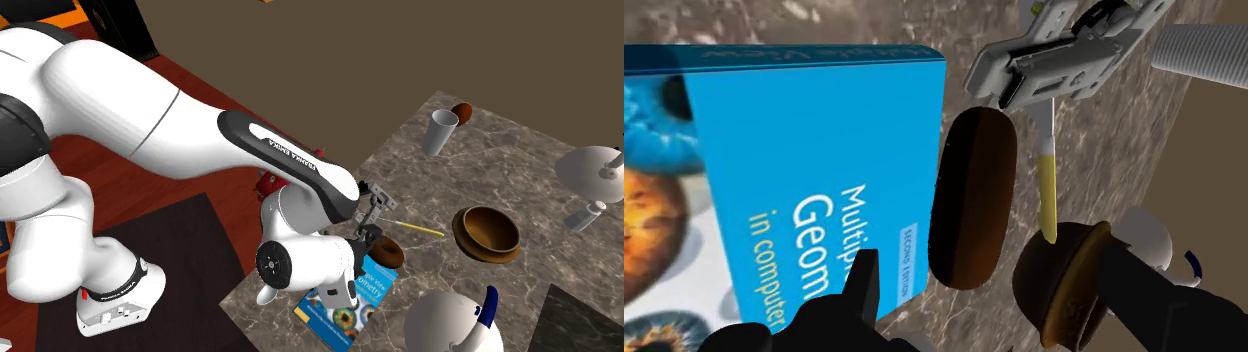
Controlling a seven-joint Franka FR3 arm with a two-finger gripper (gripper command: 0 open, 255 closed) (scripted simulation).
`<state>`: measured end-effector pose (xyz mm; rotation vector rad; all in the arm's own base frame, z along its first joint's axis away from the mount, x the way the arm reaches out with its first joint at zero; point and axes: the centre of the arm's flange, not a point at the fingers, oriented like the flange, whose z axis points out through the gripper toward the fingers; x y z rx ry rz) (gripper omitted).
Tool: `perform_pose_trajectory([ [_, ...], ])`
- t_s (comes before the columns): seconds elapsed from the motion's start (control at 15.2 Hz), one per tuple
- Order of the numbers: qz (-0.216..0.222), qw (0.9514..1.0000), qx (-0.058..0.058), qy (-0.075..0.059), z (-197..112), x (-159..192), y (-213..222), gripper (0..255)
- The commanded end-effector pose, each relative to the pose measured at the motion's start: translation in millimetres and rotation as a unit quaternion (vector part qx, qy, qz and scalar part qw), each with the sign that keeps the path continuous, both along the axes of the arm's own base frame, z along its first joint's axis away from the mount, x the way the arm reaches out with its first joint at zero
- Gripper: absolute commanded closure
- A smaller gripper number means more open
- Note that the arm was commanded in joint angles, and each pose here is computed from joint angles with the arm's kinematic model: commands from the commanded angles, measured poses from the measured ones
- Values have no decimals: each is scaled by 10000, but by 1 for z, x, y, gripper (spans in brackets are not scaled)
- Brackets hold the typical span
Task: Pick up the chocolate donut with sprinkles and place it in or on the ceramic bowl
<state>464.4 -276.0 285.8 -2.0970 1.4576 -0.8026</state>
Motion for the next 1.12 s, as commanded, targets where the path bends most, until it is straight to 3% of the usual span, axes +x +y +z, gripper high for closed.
perform_pose_trajectory([
  [0.0, -47, 10000, 16, -30, -9, 6, -2, 0],
  [0.33, -47, 10000, 16, -30, -26, 23, -2, 0],
  [0.79, -47, 10000, 16, -30, -26, 23, -2, 0],
  [0.86, -47, 10000, 16, -30, -26, 23, -2, 255],
  [1.06, -47, 10000, 16, -30, -26, 23, -2, 255],
])
